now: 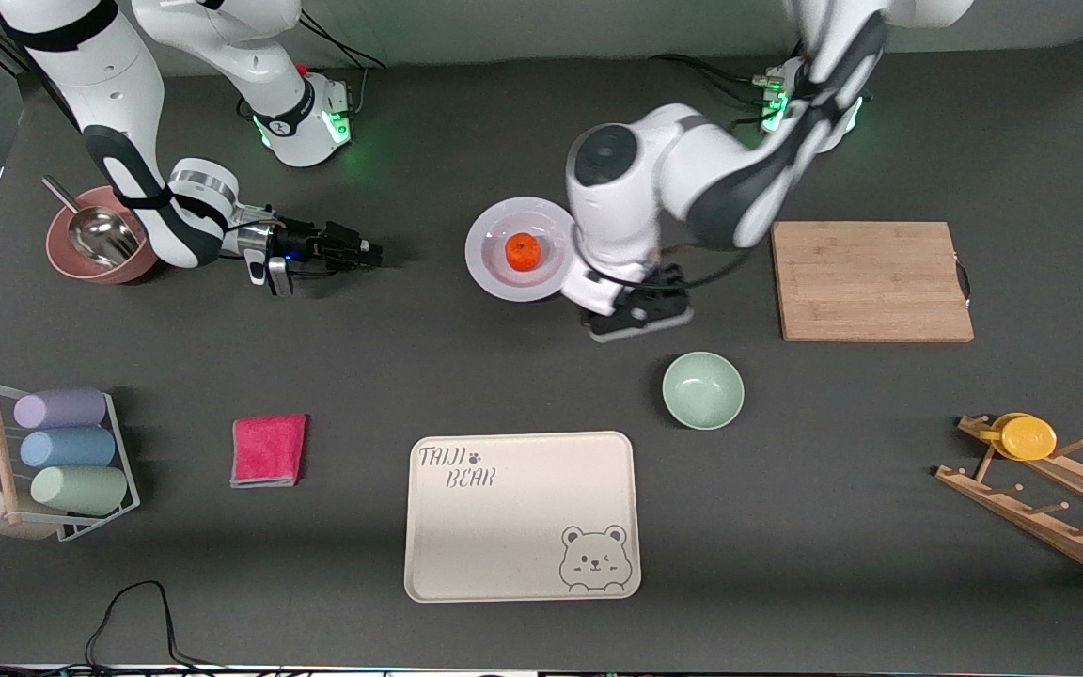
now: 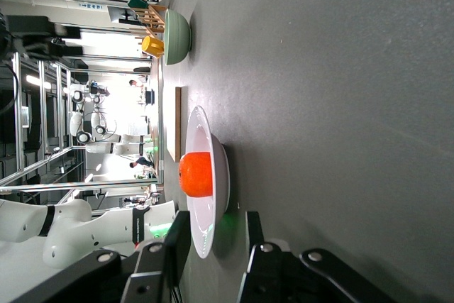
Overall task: Place orange and plate with both arms
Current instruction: 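Lower the orange onto the plate and open the left gripper, then withdraw the left gripper while the right gripper approaches the plate rim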
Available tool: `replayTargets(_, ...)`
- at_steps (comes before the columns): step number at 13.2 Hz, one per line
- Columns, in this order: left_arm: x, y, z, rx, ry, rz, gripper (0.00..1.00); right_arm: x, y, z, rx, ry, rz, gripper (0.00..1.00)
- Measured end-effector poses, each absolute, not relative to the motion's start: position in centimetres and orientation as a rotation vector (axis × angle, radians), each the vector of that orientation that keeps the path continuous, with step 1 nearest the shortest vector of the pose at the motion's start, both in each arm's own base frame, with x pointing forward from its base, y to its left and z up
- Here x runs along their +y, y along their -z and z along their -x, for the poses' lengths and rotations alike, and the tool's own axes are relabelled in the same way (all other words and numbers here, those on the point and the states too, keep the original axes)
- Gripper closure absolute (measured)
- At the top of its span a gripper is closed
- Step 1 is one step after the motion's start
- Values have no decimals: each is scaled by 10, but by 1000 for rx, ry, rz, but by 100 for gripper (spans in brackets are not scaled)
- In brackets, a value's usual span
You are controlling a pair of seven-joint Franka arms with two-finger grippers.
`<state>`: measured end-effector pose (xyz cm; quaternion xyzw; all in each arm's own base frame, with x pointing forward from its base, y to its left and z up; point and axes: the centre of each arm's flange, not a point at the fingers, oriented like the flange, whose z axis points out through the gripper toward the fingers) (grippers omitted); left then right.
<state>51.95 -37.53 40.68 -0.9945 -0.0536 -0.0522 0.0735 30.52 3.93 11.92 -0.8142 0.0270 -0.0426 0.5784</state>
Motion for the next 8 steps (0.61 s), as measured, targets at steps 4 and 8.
replayTargets(4,-214,-509,-572,-49,125,3028,0,55,-119,-307,81,111,1889,61)
replayTargets(8,-103,-546,-582,-60,100,3070,0,88,-116,-307,108,119,1859,61)
